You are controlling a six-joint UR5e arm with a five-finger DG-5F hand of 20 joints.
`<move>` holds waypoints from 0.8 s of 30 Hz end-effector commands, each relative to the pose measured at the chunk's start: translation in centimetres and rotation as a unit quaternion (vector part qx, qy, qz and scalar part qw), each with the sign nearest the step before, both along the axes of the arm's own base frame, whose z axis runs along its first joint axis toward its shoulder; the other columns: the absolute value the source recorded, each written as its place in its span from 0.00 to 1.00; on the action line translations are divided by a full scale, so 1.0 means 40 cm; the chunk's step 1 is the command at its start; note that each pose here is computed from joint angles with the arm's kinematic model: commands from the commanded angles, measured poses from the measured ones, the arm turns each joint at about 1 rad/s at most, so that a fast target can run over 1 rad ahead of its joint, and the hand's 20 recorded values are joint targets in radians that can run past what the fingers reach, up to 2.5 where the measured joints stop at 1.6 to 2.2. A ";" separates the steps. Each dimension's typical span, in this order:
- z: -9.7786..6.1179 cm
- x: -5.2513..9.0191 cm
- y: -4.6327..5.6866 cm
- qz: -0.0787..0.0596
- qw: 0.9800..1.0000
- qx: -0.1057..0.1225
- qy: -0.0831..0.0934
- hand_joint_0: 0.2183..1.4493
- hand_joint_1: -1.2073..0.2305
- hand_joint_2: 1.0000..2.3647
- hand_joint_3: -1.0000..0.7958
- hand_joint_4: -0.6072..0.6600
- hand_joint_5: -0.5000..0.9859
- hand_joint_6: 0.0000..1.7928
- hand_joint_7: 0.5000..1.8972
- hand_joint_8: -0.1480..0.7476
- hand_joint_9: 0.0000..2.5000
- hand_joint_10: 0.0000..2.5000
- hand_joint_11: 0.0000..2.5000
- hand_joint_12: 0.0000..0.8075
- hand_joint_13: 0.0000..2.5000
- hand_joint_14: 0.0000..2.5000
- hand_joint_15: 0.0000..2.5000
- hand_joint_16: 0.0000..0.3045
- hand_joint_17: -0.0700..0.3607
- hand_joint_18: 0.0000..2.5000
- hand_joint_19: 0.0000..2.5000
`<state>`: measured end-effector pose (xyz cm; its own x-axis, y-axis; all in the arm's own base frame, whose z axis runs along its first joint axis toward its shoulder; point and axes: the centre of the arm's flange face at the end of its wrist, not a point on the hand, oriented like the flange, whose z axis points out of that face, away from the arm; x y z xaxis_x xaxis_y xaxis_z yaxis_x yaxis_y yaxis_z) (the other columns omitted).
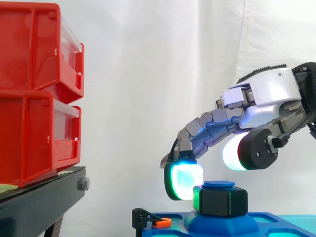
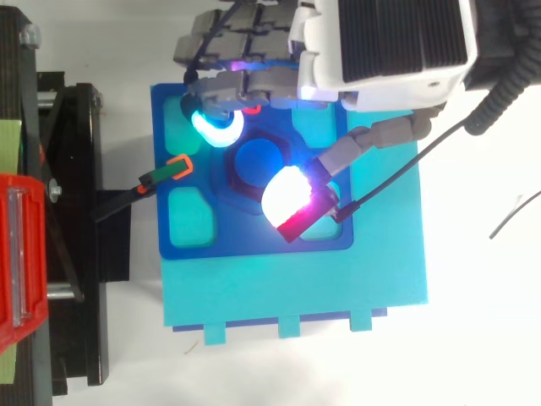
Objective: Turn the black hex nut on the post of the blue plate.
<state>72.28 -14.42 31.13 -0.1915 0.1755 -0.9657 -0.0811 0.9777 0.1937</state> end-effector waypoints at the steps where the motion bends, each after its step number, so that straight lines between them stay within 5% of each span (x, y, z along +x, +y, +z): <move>1: 0.002 0.007 0.012 0.004 1.000 0.002 -0.007 0.22 0.61 0.00 0.28 0.64 0.21 0.28 0.38 0.44 0.14 0.00 0.01 0.41 0.14 0.00 0.03 0.18 0.44 0.07 0.06; 15: 0.032 0.055 0.094 0.011 0.998 0.005 -0.062 0.22 0.61 0.00 0.28 0.64 0.21 0.28 0.38 0.44 0.14 0.00 0.01 0.42 0.13 0.00 0.03 0.18 0.44 0.06 0.06; 24: 0.020 0.063 0.119 0.008 0.998 0.005 -0.058 0.22 0.61 0.00 0.28 0.64 0.21 0.28 0.38 0.44 0.14 0.00 0.01 0.42 0.13 0.00 0.03 0.18 0.44 0.05 0.06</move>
